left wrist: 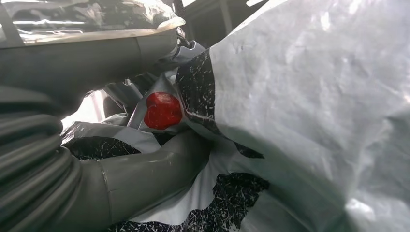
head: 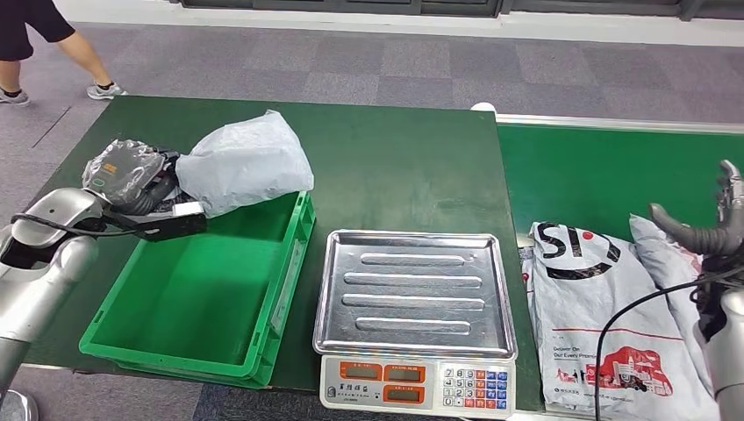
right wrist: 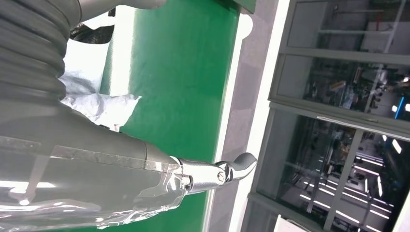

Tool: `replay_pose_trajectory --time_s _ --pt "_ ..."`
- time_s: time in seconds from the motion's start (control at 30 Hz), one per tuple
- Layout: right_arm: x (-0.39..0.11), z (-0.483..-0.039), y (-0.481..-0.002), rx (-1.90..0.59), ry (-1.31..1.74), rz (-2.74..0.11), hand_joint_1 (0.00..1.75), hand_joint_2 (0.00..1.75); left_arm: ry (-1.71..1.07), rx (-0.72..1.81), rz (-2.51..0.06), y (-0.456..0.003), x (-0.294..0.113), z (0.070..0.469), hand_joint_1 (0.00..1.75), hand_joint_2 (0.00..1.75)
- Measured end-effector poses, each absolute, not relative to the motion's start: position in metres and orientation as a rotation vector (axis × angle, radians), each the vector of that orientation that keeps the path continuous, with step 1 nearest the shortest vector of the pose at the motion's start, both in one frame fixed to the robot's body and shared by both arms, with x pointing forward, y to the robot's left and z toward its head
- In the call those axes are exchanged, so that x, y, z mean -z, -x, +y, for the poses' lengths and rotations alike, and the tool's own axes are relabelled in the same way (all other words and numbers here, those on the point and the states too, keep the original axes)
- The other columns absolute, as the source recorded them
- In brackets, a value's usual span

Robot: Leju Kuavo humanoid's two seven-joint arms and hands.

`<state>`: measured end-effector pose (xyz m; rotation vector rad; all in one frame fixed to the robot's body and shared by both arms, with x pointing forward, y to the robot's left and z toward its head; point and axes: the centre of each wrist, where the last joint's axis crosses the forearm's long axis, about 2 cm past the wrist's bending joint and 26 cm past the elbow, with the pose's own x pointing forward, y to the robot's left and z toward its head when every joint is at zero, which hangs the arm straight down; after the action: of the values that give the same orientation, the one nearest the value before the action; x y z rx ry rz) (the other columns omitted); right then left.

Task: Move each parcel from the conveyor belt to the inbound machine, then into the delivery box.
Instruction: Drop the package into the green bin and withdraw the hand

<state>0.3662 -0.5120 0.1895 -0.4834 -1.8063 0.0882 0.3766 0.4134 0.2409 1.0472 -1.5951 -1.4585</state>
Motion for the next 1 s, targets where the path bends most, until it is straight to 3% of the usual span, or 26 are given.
replay_pose_trajectory --time_s 0.4,1.0 --pt "-0.196 -0.514 -0.369 -0.091 0.468 -1.821 0.0 1.75 -1.025 1.366 -1.519 -0.325 -0.18 0.421 1.75 1.75" --pt "-0.199 -0.514 -0.371 -0.089 0.47 -1.83 0.0 1.75 -1.027 1.333 -1.505 -0.314 -0.172 0.426 1.75 1.75"
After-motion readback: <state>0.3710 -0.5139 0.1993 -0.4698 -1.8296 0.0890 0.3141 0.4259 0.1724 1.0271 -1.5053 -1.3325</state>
